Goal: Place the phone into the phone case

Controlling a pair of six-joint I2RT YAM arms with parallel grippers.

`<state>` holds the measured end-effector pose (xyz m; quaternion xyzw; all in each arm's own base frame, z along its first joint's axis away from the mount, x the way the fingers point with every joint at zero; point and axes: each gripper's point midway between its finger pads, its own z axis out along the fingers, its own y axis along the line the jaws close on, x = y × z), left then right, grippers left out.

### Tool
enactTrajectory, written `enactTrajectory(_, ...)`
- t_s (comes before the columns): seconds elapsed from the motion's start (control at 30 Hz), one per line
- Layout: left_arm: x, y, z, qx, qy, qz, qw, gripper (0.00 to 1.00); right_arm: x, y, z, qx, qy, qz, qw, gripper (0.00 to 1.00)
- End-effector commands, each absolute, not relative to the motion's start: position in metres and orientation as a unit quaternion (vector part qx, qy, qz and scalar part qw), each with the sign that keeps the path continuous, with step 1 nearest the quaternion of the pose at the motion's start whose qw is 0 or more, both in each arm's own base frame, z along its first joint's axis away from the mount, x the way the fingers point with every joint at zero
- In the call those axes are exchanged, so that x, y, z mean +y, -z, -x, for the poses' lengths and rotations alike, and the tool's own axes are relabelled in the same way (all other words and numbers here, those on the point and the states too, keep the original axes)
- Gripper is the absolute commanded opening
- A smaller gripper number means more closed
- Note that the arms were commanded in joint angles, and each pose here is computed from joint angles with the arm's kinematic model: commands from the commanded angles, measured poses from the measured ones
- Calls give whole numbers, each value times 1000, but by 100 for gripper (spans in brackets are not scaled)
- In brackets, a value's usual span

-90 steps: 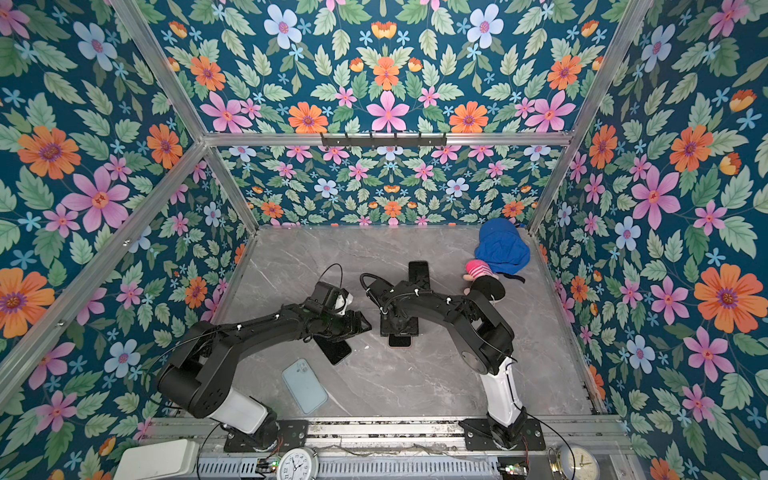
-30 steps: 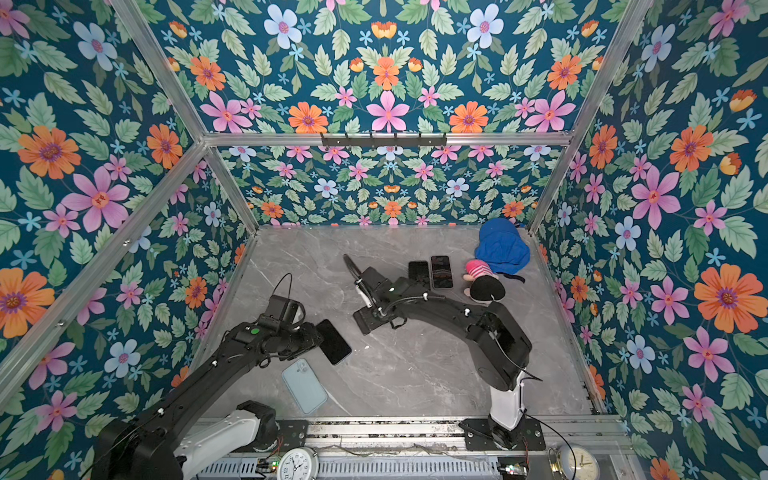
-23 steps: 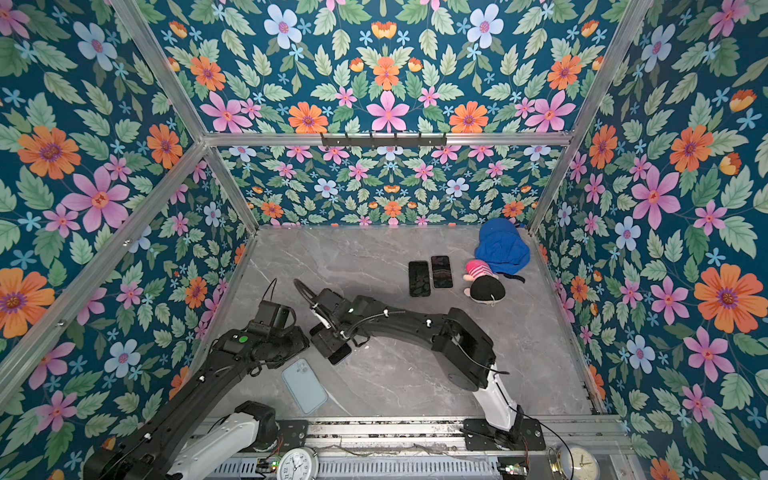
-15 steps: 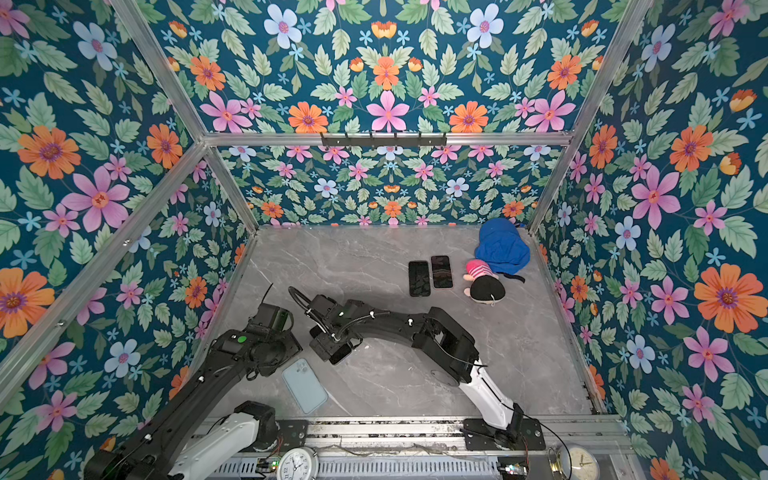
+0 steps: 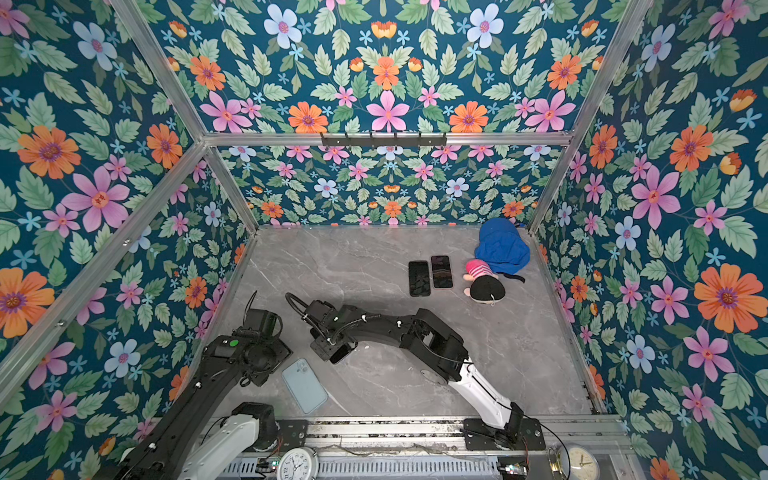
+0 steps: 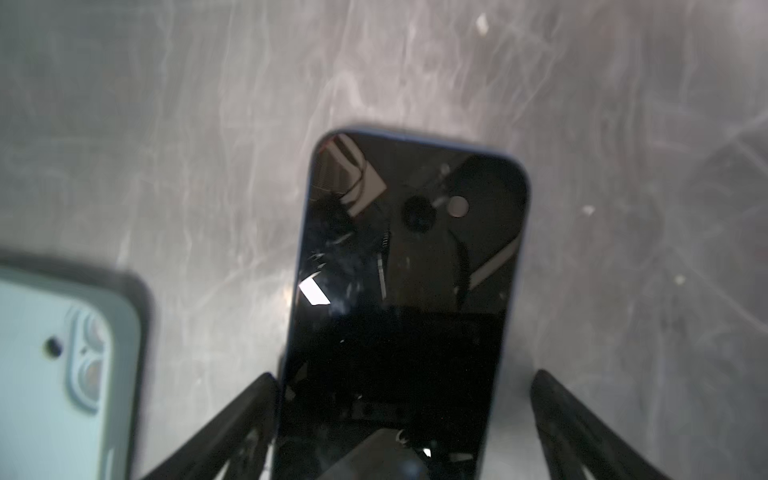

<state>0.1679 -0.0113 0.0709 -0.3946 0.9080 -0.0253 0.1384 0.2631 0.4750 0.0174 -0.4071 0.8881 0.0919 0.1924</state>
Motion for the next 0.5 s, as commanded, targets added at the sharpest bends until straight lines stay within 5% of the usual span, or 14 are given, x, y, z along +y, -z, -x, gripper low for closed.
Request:
enactTrajectory(0.0, -17, -64, -159, 919, 29, 378, 106, 69, 447, 3, -250, 904, -58, 399, 141, 85)
enactTrajectory(0.1, -30, -55, -154, 932, 50, 354, 68, 65, 438, -6, -257, 915, -73, 371, 141, 72)
enactTrajectory(0.47, -45, -42, -117, 943, 68, 324, -18, 48, 415, -20, -274, 933, -110, 312, 140, 68)
